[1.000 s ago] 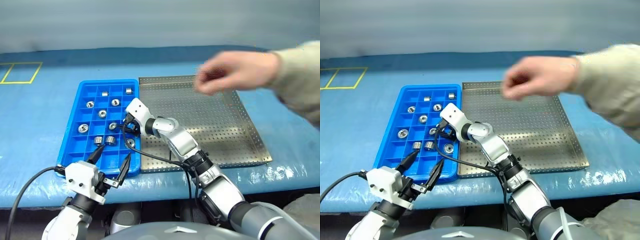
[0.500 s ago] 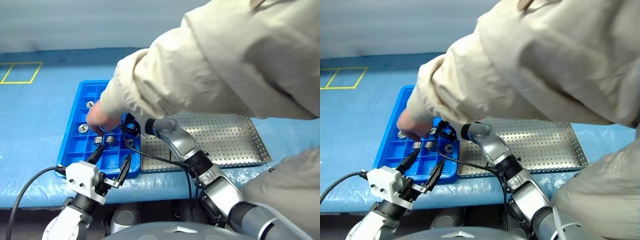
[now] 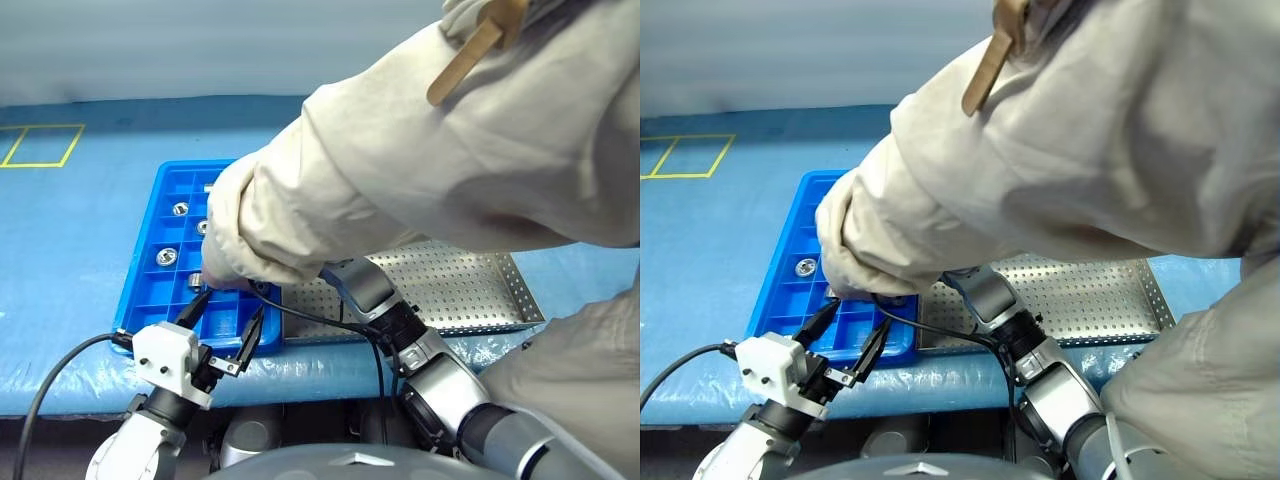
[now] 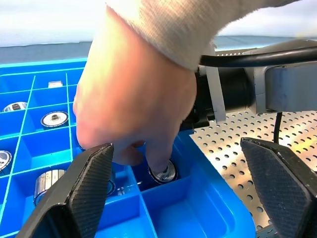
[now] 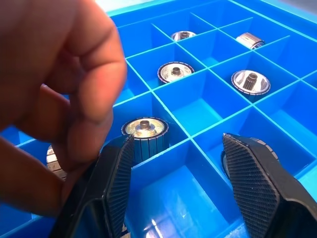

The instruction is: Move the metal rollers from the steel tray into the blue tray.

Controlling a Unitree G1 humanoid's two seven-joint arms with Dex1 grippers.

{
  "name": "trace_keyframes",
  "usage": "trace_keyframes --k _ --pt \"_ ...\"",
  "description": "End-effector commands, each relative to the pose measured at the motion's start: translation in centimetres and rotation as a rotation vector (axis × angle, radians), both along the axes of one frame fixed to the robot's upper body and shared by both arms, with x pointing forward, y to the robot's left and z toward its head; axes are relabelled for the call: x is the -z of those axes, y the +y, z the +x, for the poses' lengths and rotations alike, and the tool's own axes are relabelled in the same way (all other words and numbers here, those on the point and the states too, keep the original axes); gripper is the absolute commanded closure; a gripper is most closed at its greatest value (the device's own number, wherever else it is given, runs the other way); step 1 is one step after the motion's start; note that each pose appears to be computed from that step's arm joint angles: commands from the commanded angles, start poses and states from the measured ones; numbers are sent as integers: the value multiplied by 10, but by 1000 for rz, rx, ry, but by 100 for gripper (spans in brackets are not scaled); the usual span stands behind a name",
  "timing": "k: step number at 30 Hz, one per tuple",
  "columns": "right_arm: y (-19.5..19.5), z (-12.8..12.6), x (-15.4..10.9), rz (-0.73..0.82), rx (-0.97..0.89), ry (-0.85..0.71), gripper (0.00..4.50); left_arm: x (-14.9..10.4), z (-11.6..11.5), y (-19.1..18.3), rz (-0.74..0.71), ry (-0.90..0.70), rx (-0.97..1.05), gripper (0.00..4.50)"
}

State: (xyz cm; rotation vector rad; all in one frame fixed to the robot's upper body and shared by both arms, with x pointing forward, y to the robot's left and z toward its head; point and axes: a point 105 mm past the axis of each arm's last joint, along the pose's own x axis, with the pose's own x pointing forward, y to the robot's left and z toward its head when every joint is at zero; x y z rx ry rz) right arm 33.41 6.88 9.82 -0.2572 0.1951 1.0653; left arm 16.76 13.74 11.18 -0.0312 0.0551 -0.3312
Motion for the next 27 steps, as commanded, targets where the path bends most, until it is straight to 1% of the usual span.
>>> trace_keyframes --k 1,27 --pt "0 -1 -1 4 -1 0 149 -11 -1 -4 -7 -40 13 0" --pt "2 -3 -1 5 -11 3 149 -12 0 -5 -9 -40 18 0"
